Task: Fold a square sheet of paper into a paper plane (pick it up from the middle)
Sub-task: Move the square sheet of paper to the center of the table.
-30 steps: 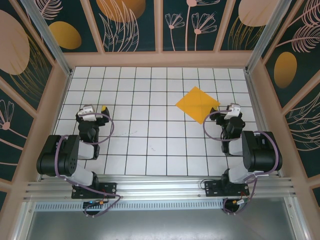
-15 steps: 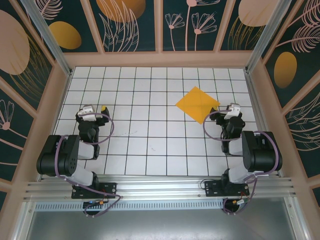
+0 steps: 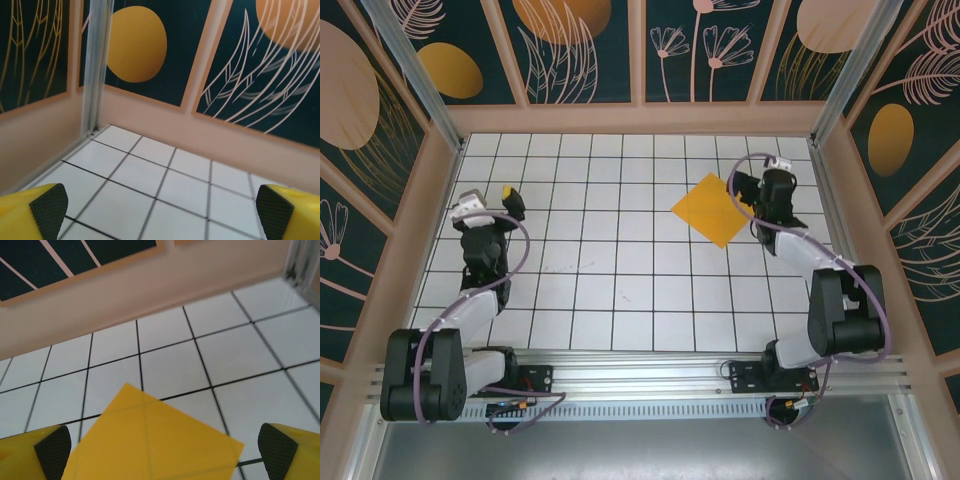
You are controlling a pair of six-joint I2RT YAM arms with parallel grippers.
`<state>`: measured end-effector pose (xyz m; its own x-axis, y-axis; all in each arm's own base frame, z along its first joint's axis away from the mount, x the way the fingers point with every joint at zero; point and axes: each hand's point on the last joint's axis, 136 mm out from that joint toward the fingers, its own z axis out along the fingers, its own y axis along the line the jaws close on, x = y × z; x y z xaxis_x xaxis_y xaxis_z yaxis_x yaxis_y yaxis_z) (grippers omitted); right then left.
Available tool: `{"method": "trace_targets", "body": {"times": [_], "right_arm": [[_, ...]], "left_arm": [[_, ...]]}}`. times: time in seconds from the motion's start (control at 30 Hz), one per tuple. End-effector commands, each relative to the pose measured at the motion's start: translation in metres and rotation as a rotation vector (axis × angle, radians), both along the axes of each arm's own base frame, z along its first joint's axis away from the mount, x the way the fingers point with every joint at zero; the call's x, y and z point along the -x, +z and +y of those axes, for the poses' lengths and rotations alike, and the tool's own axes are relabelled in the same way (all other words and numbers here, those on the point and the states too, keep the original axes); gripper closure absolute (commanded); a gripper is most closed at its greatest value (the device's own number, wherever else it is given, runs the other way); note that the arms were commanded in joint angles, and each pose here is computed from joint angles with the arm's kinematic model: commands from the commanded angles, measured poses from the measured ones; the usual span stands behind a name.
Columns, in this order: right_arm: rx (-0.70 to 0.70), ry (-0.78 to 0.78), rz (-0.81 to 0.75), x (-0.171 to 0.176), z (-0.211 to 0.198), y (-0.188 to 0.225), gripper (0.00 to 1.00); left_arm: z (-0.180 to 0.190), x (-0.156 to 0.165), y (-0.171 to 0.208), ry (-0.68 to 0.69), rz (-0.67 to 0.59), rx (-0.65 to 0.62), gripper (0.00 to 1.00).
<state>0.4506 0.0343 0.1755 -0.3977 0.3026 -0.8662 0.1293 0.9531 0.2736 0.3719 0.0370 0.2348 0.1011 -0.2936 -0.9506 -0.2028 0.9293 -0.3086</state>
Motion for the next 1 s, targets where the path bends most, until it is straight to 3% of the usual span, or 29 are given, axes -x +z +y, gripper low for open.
{"method": "trace_targets", "body": {"times": [0.0, 0.33, 0.6, 0.97], "right_arm": [[-0.165, 0.000, 0.289, 0.012, 0.026, -0.053, 0.04], [-0.270, 0.061, 0.497, -0.040, 0.109, -0.100, 0.09], [-0.234, -0.016, 0.564, -0.069, 0.116, -0.131, 0.09], [-0.162, 0.104, 0.724, -0.044, 0.155, -0.171, 0.09]], "left_arm": [[-0.006, -0.011, -0.005, -0.030, 0.100, 0.233, 0.02], [-0.033, -0.031, -0.007, -0.162, 0.309, 0.274, 0.02], [-0.041, -0.034, -0.013, -0.209, 0.367, 0.239, 0.02], [-0.044, -0.040, -0.018, -0.230, 0.388, 0.237, 0.02]]}}
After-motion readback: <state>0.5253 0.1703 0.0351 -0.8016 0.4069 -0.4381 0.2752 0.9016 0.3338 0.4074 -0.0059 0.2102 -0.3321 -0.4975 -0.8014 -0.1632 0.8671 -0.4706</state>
